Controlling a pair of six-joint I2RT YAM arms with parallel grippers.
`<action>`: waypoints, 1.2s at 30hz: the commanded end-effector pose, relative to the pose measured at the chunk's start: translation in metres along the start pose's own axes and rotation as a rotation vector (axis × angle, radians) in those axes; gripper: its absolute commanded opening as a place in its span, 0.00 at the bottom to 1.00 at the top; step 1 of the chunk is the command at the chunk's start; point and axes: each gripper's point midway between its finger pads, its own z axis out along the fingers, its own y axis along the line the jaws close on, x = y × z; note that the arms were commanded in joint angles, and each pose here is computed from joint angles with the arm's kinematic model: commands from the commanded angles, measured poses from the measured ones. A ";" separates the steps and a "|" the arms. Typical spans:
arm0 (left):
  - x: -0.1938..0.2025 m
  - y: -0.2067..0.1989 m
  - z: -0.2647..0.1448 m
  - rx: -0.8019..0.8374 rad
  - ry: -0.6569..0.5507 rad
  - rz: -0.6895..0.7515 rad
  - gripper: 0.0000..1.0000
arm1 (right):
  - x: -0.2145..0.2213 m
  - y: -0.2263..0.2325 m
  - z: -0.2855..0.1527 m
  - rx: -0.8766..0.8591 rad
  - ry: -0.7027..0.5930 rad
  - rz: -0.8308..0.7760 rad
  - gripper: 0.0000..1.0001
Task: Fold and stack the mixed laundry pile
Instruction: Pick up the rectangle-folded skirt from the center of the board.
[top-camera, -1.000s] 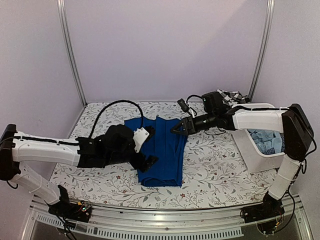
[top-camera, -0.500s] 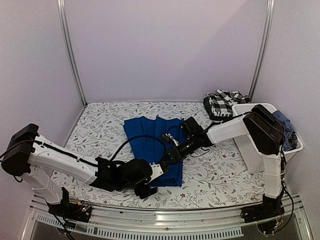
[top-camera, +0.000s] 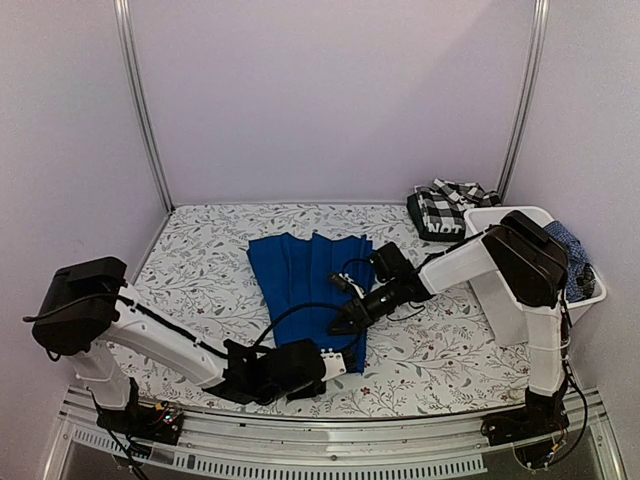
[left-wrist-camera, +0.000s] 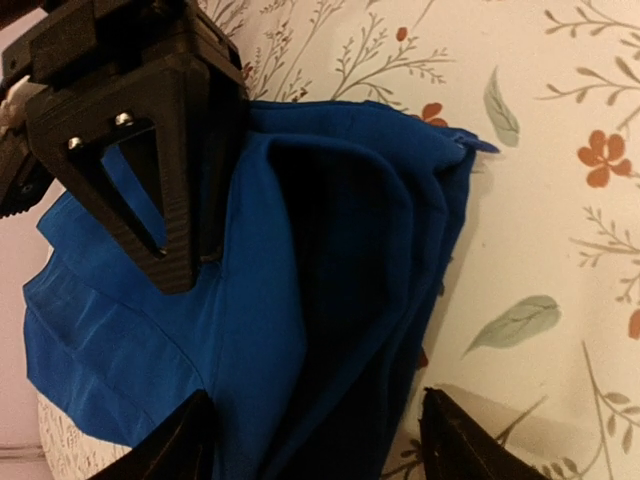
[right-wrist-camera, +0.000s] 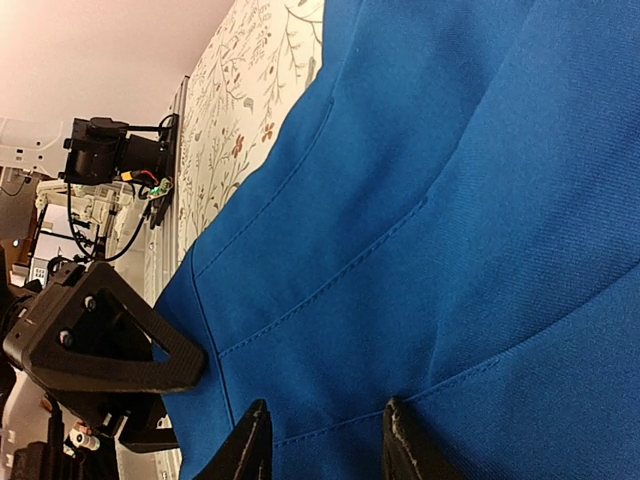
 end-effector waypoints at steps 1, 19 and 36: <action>0.005 -0.006 0.009 -0.045 0.014 0.116 0.61 | 0.048 -0.038 0.008 0.095 0.093 0.124 0.37; -0.024 0.014 -0.008 -0.032 -0.063 0.154 0.00 | 0.056 -0.022 0.006 0.034 0.101 0.116 0.37; -0.041 -0.041 -0.097 0.507 -0.031 0.070 0.00 | -0.100 -0.036 -0.075 0.285 -0.109 -0.093 0.58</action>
